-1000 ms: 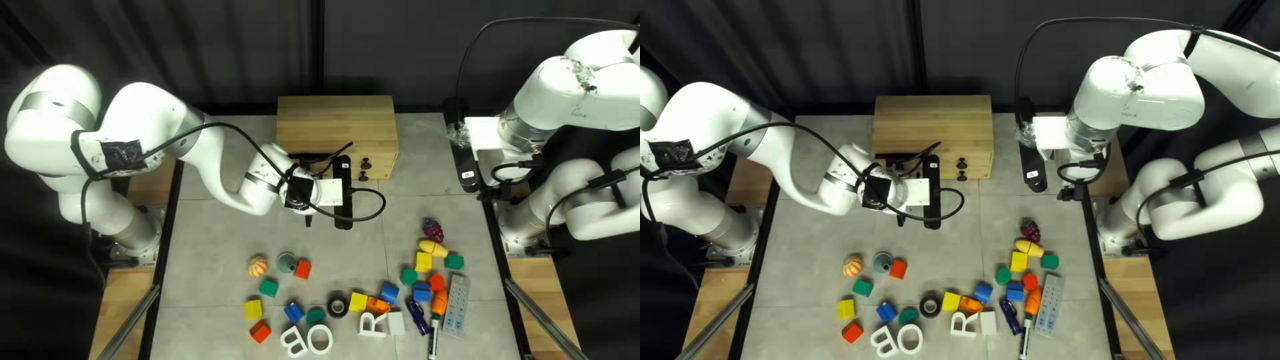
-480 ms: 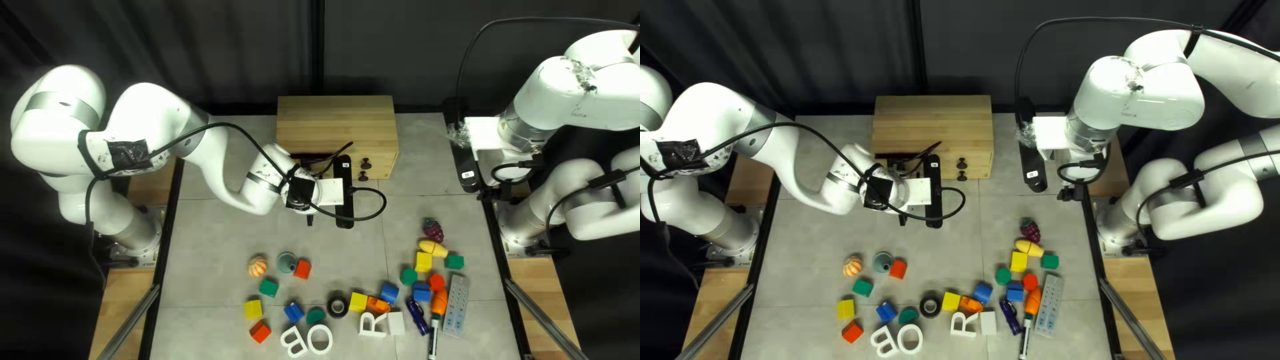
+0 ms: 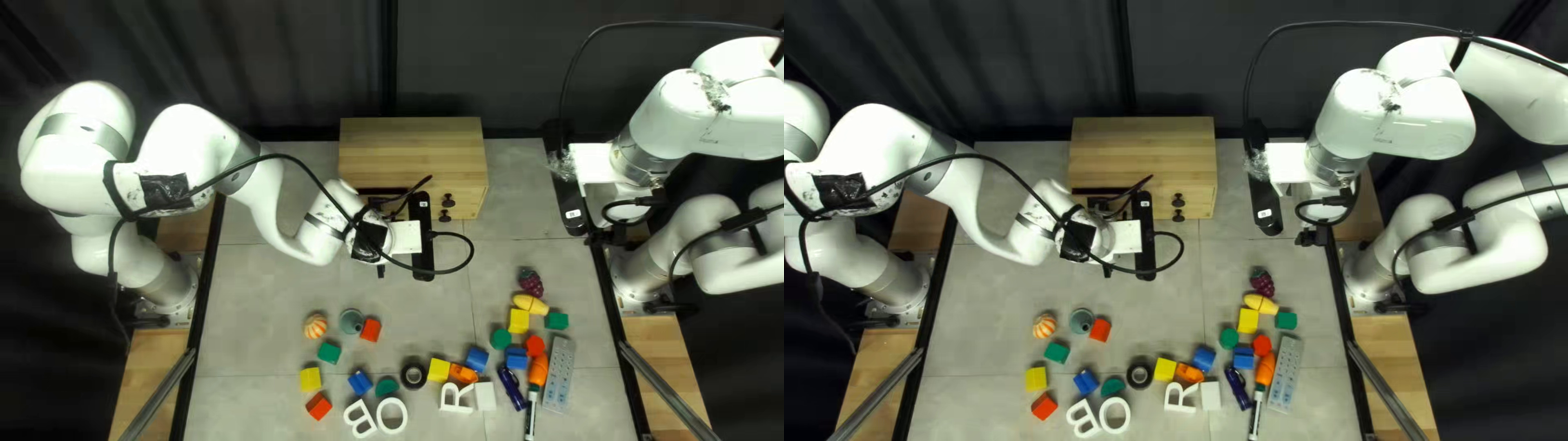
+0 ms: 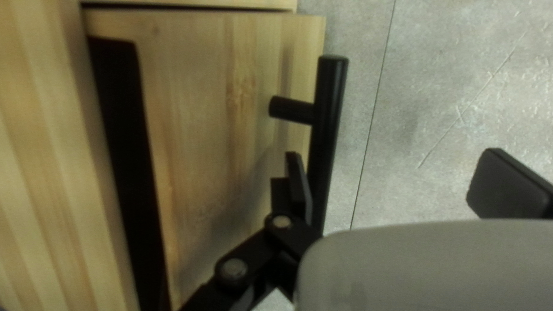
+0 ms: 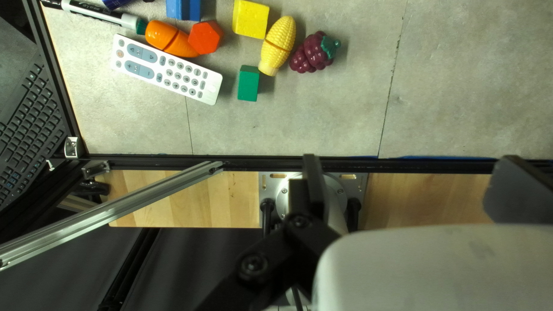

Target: Open drawers and place objects into drawer and close

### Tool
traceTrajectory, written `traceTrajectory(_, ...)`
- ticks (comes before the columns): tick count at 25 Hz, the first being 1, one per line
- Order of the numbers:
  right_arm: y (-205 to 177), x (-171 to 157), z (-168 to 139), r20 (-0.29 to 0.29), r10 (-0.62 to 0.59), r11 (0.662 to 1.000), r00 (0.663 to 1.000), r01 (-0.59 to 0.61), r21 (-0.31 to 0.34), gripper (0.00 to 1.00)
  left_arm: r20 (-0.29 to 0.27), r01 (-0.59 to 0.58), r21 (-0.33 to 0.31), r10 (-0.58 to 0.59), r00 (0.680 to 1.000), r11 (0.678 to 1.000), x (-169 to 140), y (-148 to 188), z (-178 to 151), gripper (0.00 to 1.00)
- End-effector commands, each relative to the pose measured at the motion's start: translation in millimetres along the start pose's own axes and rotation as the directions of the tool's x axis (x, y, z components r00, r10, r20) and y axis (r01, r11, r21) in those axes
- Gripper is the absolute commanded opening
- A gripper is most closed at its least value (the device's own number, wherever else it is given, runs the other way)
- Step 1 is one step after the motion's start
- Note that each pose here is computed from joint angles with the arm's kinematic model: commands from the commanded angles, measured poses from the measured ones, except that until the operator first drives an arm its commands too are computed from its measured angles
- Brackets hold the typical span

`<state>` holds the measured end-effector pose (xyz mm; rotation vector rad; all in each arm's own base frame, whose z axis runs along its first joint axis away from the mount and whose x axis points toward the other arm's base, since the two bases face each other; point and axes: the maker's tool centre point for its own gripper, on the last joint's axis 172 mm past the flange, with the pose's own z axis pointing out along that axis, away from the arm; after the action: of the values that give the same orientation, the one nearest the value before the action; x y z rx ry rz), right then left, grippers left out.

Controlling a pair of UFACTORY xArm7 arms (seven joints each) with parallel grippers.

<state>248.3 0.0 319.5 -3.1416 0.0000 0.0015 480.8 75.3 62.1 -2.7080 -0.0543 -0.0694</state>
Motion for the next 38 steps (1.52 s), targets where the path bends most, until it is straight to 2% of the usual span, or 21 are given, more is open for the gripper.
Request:
traceTrajectory(1,0.0,0.0,0.0,0.0,0.0,1.0,1.0,0.0,0.0,1.0,0.011,-0.001,-0.009,0.001,1.0,1.0,-5.0,9.4,-7.2,1.0)
traceTrajectory(10,0.0,0.0,0.0,0.0,0.0,1.0,1.0,0.0,0.0,1.0,0.01,-0.025,-0.007,0.025,1.0,1.0,-3.1,23.2,-32.9,1.0)
traceTrajectory(22,0.0,0.0,0.0,0.0,0.0,1.0,1.0,0.0,0.0,1.0,-0.018,-0.056,0.034,0.057,0.998,0.998,8.0,-2.4,-6.5,1.0)
traceTrajectory(38,0.0,0.0,0.0,0.0,0.0,1.0,1.0,0.0,0.0,1.0,-0.02,-0.042,0.048,0.043,0.999,0.998,-0.3,-7.8,7.8,1.0)
